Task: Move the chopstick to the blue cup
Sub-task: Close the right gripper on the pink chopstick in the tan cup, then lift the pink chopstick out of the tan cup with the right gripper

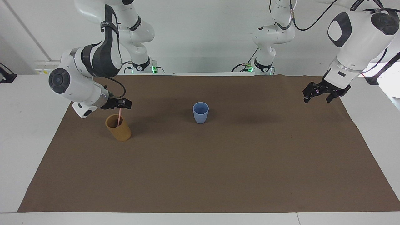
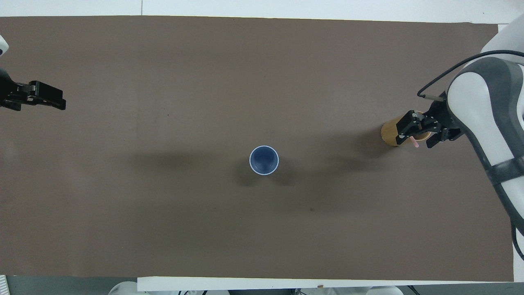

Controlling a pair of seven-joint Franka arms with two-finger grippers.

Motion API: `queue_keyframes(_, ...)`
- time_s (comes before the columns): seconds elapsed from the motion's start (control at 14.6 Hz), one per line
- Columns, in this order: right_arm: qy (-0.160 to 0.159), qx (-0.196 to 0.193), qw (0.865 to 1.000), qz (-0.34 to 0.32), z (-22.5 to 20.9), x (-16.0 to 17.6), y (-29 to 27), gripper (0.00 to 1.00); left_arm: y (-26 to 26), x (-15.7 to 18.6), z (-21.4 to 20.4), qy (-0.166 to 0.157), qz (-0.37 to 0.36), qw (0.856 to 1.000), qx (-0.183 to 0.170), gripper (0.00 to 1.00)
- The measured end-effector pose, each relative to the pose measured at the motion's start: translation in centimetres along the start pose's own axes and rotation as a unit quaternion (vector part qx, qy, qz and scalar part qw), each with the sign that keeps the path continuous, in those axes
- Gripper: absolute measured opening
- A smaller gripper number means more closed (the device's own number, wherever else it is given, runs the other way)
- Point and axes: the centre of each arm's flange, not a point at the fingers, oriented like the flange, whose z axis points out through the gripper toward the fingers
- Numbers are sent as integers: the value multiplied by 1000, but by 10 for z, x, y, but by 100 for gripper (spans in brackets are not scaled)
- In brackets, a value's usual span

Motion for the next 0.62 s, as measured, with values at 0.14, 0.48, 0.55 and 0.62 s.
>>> queue_keyframes(0.14, -3, 1, 1000, 2, 1, 0, 3, 74, 1, -1, 1, -6, -6, 1000, 0, 100)
queue_keyframes(0.48, -3, 2, 1000, 7, 2, -1, 3, 20, -1, -2, 7, -20, -11, 1000, 0, 100)
queue_keyframes(0.55, -3, 2, 1000, 13, 1, -1, 4, 12, -2, -2, 8, -21, -13, 1000, 0, 100)
queue_keyframes(0.62, -3, 2, 1000, 14, 1, -2, 4, 12, -3, -2, 8, -21, -14, 1000, 0, 100)
